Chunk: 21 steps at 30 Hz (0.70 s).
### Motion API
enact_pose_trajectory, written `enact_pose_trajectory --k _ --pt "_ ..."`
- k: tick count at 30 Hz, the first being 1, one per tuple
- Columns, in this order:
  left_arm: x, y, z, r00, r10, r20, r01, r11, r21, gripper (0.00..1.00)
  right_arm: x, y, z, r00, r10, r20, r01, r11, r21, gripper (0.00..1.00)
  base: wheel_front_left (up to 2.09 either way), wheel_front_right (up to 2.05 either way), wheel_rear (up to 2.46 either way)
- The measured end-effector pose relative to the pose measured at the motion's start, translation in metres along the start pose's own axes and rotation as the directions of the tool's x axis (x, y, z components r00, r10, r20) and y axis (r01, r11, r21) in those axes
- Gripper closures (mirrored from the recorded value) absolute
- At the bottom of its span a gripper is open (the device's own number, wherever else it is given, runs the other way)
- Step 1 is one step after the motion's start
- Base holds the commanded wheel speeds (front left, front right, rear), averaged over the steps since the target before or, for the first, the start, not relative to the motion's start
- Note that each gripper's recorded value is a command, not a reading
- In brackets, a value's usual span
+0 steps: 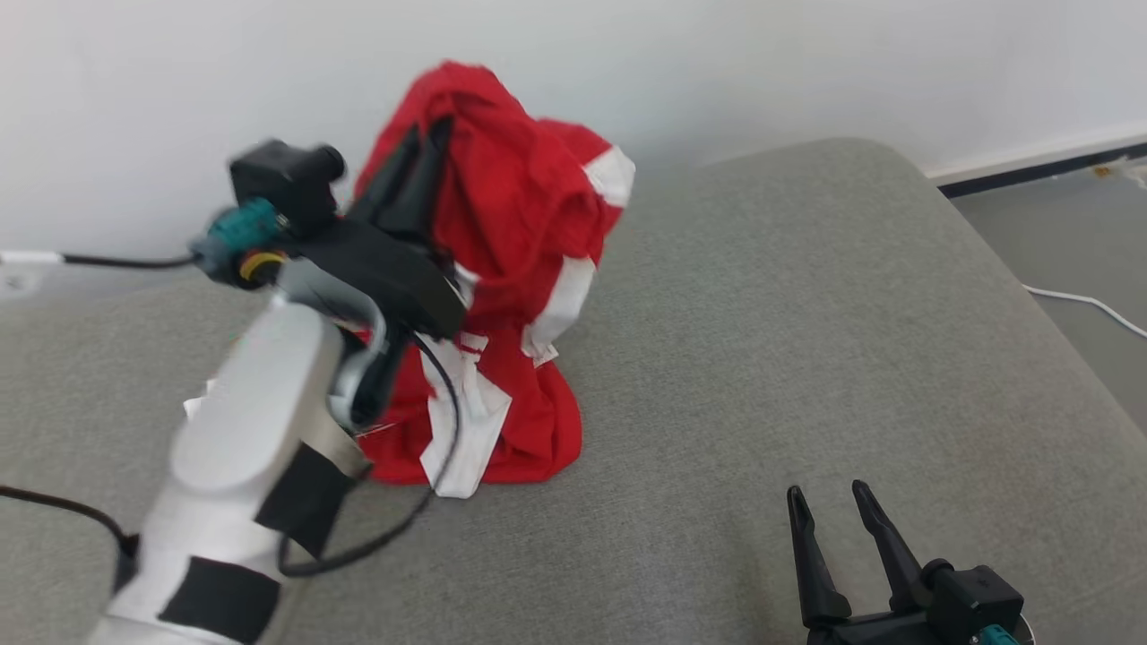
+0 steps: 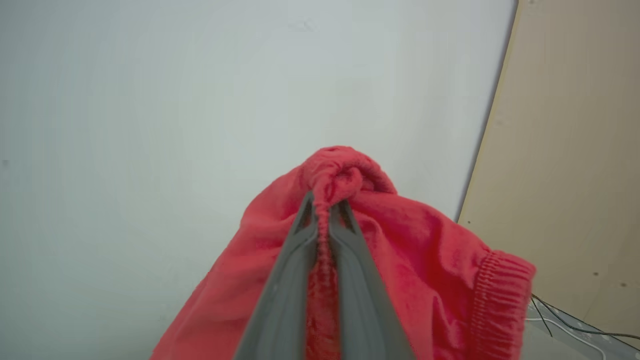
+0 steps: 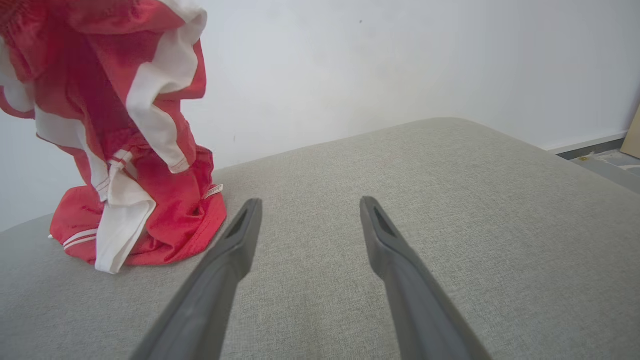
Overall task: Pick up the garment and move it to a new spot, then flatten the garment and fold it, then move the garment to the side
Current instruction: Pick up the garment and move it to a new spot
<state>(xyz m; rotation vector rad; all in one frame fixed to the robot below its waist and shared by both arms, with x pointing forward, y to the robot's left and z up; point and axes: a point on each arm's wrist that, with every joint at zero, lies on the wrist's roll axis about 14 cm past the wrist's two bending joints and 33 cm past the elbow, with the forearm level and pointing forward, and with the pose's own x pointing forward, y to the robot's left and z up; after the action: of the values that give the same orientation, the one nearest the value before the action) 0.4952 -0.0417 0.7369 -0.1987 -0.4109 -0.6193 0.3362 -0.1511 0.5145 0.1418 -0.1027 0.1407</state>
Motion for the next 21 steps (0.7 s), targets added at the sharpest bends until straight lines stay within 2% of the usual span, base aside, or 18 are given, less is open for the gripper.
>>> enact_pose_trajectory --k 6,10,15,21 --pt "-0.002 0.039 0.053 0.995 0.060 0.079 -0.068 0.992 0.110 1.00 0.006 0.009 0.002 0.999 0.034 0.010 -0.034 0.999 0.003 0.00 0.00 0.00 0.00" --pt "-0.013 0.070 0.082 0.986 0.120 0.120 -0.141 0.973 0.184 1.00 0.012 0.015 0.002 0.998 0.062 0.009 -0.062 0.998 0.002 0.00 0.00 0.00 0.00" --pt "-0.036 0.114 0.107 0.964 0.219 0.150 -0.252 0.934 0.253 1.00 0.021 0.026 -0.002 0.994 0.109 0.002 -0.109 0.994 0.003 0.00 0.00 0.00 0.00" --pt "-0.076 0.172 0.126 0.915 0.365 0.174 -0.402 0.866 0.298 1.00 0.034 0.047 -0.008 0.983 0.185 -0.013 -0.185 0.983 0.008 0.00 0.00 0.00 0.00"
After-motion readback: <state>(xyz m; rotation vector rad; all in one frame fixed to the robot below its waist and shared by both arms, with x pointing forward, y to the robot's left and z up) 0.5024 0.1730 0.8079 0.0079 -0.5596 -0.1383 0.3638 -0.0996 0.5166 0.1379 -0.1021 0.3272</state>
